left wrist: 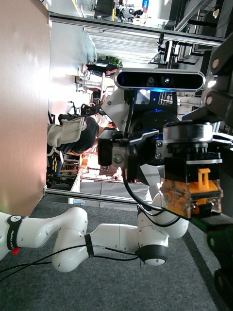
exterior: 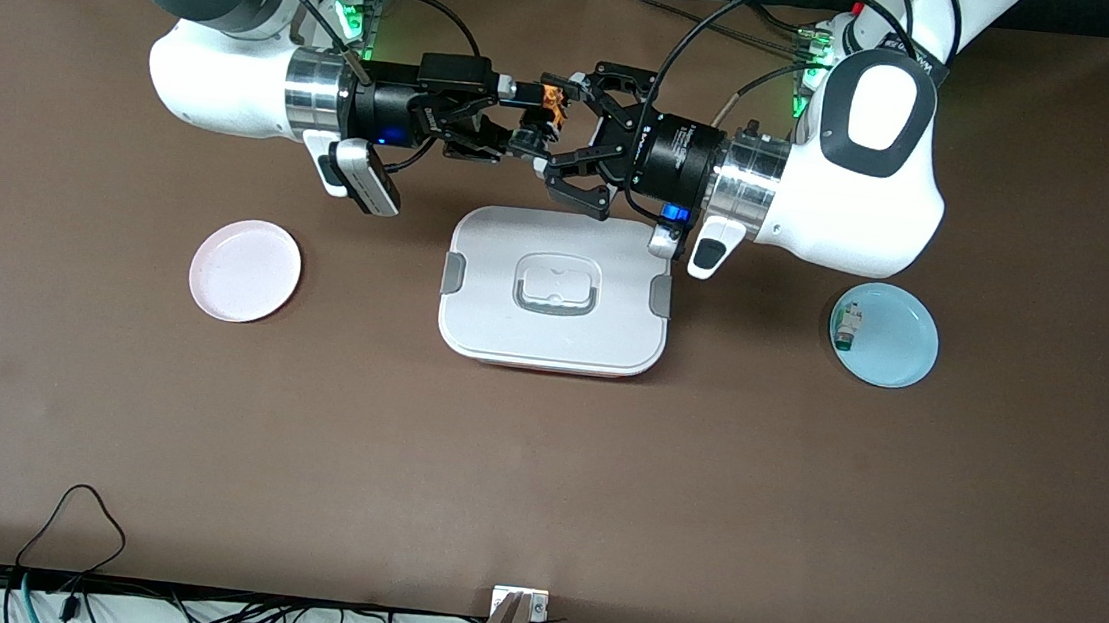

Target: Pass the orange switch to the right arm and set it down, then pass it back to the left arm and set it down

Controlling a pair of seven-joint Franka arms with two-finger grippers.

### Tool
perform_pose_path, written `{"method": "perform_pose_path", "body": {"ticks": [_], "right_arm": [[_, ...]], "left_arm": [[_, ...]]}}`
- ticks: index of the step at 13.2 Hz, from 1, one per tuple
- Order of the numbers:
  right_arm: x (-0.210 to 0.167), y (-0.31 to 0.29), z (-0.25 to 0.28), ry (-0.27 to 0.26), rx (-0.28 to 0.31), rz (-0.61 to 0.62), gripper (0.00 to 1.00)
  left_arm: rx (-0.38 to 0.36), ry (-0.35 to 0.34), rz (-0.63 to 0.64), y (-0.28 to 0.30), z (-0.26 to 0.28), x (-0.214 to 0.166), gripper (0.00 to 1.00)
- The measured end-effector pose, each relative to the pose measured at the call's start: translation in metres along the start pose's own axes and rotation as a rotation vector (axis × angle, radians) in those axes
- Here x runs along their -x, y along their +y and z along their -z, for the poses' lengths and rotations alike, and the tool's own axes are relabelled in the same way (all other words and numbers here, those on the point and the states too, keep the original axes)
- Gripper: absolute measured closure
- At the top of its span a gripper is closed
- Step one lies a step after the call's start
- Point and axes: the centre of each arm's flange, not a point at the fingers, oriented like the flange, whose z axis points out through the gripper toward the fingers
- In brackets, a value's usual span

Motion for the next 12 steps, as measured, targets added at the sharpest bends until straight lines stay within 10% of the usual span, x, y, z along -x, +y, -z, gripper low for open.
{"method": "perform_pose_path", "body": {"ticks": [12], "right_arm": [[-0.0058,0.0023,0.0082,0.025,0.002,-0.001,0.15]], "left_arm": [[0.001,-0.001,0.005,0.0015,0.0012,-0.0022,0.28]]}}
